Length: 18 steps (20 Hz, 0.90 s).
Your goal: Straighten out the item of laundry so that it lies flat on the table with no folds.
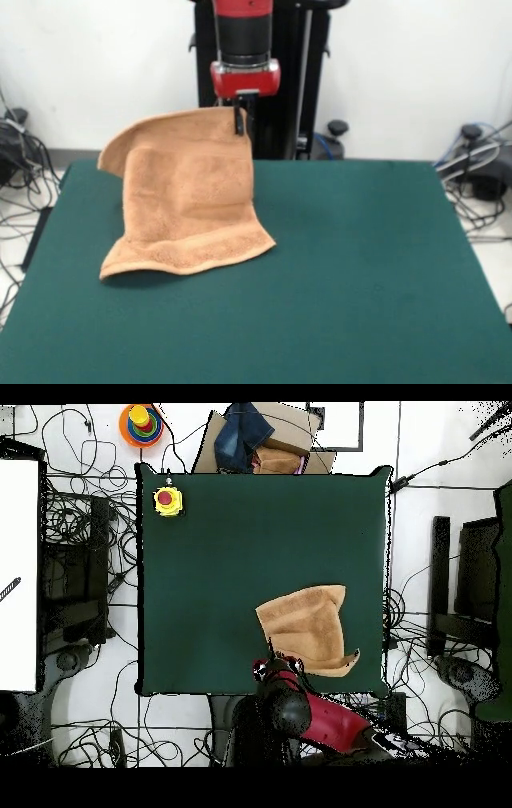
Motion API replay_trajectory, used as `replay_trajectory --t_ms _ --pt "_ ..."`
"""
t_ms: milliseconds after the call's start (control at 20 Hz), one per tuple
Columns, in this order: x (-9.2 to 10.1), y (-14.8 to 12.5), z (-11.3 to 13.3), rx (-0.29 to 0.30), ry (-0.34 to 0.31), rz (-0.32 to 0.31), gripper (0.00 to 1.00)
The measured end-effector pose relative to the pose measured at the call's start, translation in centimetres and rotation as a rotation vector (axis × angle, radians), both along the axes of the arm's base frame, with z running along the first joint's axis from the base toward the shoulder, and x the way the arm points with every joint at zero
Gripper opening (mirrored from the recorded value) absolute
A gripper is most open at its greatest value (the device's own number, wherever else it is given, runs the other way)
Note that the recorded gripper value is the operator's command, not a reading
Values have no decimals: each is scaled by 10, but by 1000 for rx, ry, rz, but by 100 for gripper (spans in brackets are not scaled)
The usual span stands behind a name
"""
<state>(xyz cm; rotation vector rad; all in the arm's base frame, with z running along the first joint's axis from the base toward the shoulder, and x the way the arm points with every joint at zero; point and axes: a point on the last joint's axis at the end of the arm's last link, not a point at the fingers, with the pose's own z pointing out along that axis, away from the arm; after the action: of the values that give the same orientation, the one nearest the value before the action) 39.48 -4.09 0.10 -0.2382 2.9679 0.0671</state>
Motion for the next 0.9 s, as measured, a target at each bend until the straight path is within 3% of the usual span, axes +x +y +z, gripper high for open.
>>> replay_trajectory --t_ms 550,900 --pt "-19 0 0 30 38 -56 0" --pt "-21 -1 -7 24 12 -69 0"
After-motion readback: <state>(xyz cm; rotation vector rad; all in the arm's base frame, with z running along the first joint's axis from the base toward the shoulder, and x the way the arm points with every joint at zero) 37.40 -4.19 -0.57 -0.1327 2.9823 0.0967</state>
